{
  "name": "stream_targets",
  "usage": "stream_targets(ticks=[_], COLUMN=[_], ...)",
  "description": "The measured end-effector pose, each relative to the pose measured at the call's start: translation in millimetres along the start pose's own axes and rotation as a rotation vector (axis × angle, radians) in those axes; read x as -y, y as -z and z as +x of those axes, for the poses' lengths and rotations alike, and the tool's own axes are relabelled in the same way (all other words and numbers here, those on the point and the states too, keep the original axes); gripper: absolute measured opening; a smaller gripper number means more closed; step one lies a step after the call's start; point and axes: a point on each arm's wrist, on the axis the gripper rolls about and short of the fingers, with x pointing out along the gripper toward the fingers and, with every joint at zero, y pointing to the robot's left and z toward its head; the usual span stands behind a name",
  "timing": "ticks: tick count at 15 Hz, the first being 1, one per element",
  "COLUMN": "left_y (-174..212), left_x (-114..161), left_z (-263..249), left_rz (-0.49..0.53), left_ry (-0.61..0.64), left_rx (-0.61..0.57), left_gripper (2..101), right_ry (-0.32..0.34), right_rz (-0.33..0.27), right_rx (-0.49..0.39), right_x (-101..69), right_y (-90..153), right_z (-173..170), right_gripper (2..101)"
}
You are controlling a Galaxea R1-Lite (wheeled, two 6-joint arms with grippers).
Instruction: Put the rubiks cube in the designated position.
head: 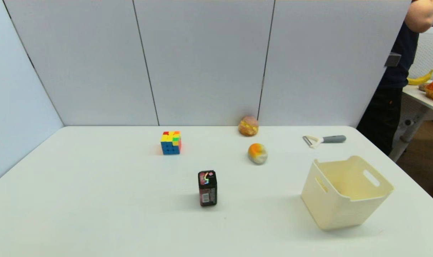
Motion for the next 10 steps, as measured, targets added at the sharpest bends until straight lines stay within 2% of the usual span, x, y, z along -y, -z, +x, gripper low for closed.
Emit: stream_targets(ticks=[10], left_y=[0.0], left_x=[0.0], left_z=[0.0], left_rz=[0.0], left_ry=[0.0], left_rx=[0.0], left_gripper=[101.2], right_ry=[0.0], right_rz=[0.0], right_rx=[0.0], right_x=[0.0], right_y=[0.0], right_z=[0.0], right_gripper=[100.5])
